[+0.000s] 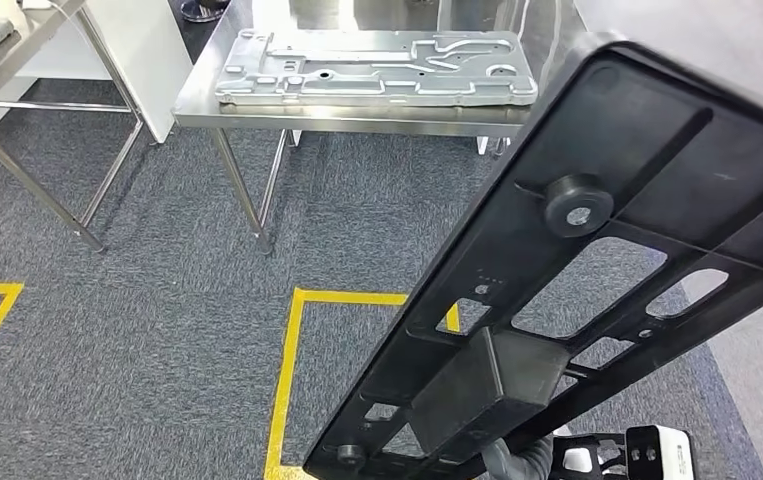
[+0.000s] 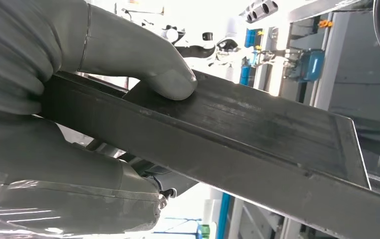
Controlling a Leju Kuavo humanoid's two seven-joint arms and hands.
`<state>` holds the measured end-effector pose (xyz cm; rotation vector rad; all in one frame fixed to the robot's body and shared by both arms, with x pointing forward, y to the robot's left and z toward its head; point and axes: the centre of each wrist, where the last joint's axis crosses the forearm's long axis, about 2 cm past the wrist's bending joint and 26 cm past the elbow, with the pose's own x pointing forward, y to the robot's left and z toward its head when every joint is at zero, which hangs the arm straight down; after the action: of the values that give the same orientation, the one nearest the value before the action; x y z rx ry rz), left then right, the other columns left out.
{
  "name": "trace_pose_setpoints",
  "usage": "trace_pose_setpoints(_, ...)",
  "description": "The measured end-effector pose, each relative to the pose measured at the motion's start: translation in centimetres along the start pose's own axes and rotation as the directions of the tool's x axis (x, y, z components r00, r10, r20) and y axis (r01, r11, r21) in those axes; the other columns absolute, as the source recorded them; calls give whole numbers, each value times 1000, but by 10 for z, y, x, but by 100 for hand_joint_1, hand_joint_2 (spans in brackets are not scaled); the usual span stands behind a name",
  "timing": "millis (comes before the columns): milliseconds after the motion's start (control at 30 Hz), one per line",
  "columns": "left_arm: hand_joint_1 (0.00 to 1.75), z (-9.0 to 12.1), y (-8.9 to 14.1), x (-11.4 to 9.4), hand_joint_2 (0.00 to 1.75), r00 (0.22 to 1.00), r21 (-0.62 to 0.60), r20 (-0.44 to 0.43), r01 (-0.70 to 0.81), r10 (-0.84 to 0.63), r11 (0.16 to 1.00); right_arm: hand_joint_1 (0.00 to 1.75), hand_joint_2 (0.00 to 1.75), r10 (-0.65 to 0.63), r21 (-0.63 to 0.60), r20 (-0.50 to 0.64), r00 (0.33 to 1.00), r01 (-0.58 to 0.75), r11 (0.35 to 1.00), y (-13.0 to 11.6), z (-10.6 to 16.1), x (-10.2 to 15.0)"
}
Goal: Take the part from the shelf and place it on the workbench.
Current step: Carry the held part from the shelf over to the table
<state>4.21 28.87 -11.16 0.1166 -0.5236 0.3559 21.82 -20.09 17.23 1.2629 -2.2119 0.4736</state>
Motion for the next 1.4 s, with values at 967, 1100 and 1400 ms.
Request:
trace_pose_setpoints(967,0,-1,0,1,0,1000,-19,7,9,-9,1000,175,175,42,-30,-19,999,-43,999,8,15,13)
trace_pose_setpoints(1100,0,0,0,1,0,1000,-18,5,9,-9,1000,175,175,39,-27,-14,999,-40,999,8,15,14)
trace_pose_setpoints(1400,0,0,-1,-1,0,1000,-18,4,8,-8,1000,175,175,43,-29,-12,999,-44,999,5,16,16)
